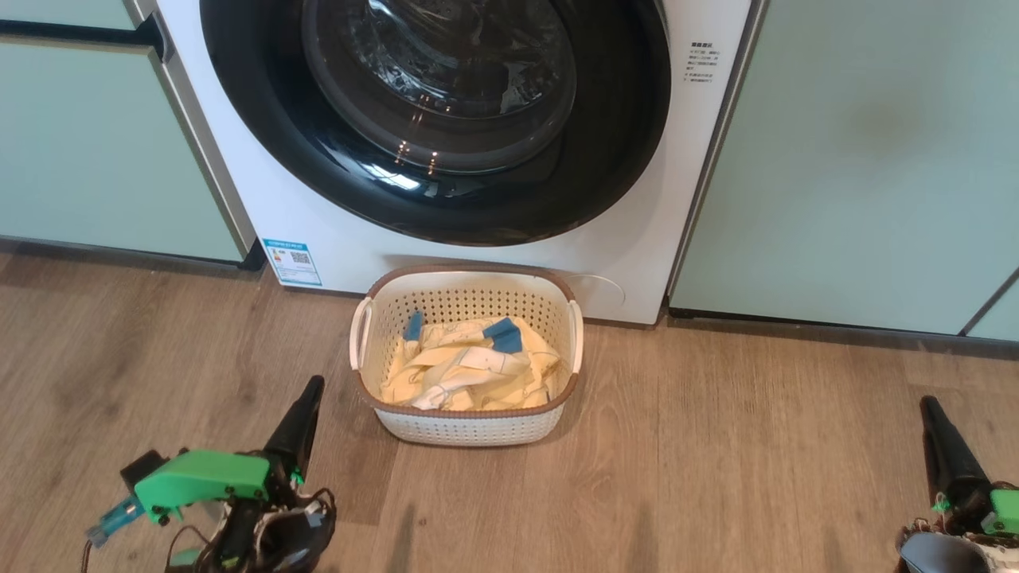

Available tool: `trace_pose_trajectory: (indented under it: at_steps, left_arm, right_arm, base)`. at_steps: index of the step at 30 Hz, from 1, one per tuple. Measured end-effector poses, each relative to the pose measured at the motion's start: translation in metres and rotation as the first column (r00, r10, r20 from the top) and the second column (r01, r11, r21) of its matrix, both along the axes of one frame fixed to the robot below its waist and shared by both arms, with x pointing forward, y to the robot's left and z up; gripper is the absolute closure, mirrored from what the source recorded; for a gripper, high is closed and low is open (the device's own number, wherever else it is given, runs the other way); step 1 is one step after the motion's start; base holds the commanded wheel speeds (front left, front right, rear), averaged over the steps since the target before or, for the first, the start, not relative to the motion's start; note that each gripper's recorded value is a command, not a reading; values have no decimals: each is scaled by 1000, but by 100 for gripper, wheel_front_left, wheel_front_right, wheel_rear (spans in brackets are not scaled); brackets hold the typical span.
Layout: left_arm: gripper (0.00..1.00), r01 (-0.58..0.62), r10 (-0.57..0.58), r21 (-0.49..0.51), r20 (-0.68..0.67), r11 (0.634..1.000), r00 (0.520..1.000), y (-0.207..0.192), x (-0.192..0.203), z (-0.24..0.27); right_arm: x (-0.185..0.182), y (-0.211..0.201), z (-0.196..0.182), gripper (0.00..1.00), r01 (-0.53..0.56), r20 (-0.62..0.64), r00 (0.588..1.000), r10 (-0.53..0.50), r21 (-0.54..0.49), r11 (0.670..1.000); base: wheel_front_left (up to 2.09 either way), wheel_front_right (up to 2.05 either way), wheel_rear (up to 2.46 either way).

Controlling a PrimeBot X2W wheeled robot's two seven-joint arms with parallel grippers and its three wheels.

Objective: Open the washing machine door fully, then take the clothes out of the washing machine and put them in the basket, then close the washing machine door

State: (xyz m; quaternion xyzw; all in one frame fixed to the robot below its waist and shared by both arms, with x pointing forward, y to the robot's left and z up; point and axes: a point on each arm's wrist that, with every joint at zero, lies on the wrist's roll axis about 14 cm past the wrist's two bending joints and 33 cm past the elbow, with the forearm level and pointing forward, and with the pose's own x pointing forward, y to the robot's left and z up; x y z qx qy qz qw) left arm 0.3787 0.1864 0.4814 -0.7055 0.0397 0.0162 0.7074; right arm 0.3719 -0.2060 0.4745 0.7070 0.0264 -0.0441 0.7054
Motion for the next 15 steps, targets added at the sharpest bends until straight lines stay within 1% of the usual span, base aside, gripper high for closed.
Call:
trace_pose_trajectory:
  at_steps: [15]
  left_arm:
    - [100,-6,6,-3,3,1000,1000,2,0,1]
  right_arm:
    - [0,0,0,100,1,0,1000,-1,1,1000]
  base:
    - [0,0,0]
